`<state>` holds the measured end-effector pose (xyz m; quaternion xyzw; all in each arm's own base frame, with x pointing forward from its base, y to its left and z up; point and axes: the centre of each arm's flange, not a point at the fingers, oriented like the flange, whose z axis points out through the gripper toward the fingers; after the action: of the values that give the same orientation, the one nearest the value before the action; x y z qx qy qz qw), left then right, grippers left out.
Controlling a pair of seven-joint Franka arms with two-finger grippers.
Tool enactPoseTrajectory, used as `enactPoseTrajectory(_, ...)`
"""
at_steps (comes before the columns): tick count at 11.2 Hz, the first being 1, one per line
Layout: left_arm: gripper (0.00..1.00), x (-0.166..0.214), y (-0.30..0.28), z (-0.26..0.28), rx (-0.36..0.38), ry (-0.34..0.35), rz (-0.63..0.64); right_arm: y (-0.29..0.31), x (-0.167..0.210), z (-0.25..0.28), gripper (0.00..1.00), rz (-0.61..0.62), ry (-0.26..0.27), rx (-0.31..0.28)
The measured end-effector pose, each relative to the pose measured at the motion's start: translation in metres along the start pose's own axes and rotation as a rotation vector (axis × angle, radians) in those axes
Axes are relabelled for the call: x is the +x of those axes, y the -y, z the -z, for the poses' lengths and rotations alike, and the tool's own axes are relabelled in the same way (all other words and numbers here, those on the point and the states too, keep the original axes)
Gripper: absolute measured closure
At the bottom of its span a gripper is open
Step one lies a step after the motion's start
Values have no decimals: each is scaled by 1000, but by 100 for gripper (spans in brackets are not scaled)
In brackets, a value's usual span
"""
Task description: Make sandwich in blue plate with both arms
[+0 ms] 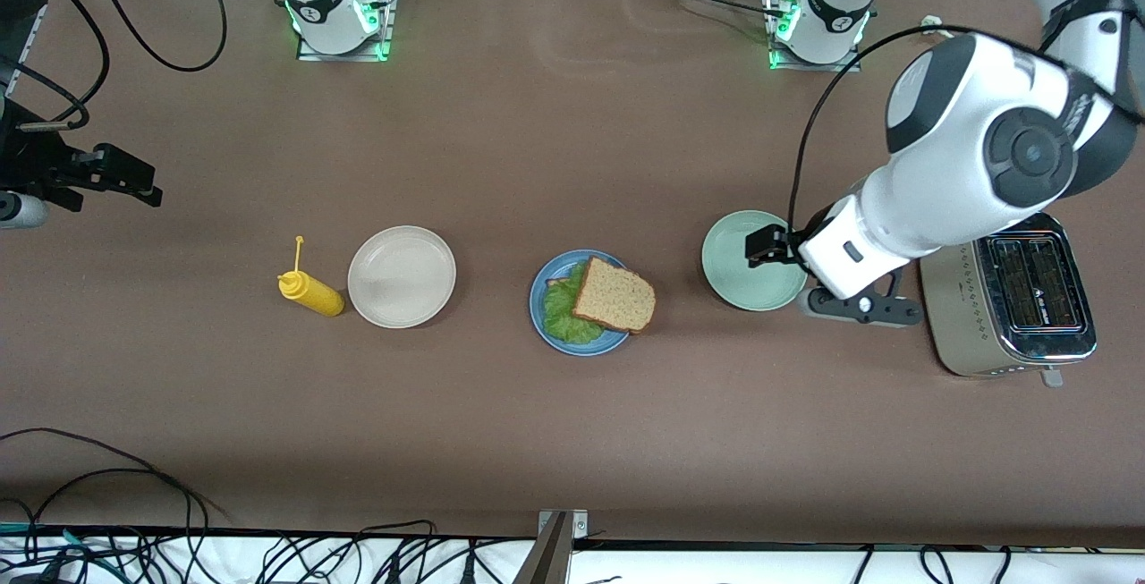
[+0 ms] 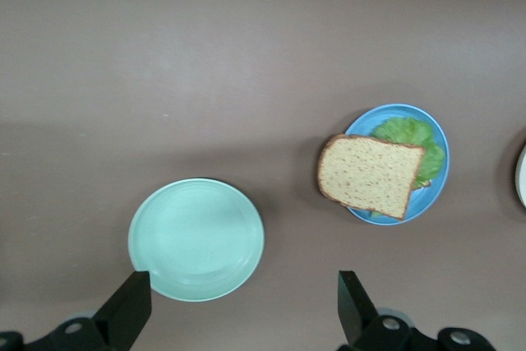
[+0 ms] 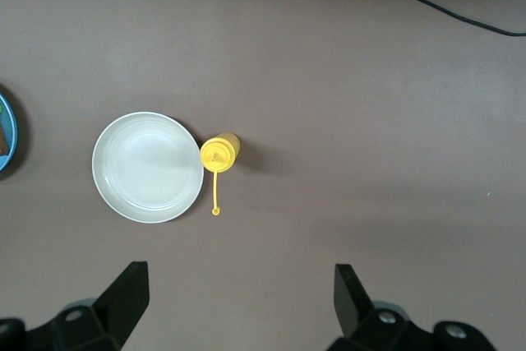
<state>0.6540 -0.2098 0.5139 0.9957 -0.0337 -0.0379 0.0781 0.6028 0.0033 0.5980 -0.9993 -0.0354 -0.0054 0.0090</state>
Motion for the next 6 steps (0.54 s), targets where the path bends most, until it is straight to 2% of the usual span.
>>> enactPoseTrajectory(3, 0, -9, 37, 43, 41, -49, 71, 1, -3, -1, 0, -18, 26, 2)
enactPoseTrajectory(6, 0, -25, 68, 74, 73, -37, 92, 4, -5, 2, 0, -33, 30, 2)
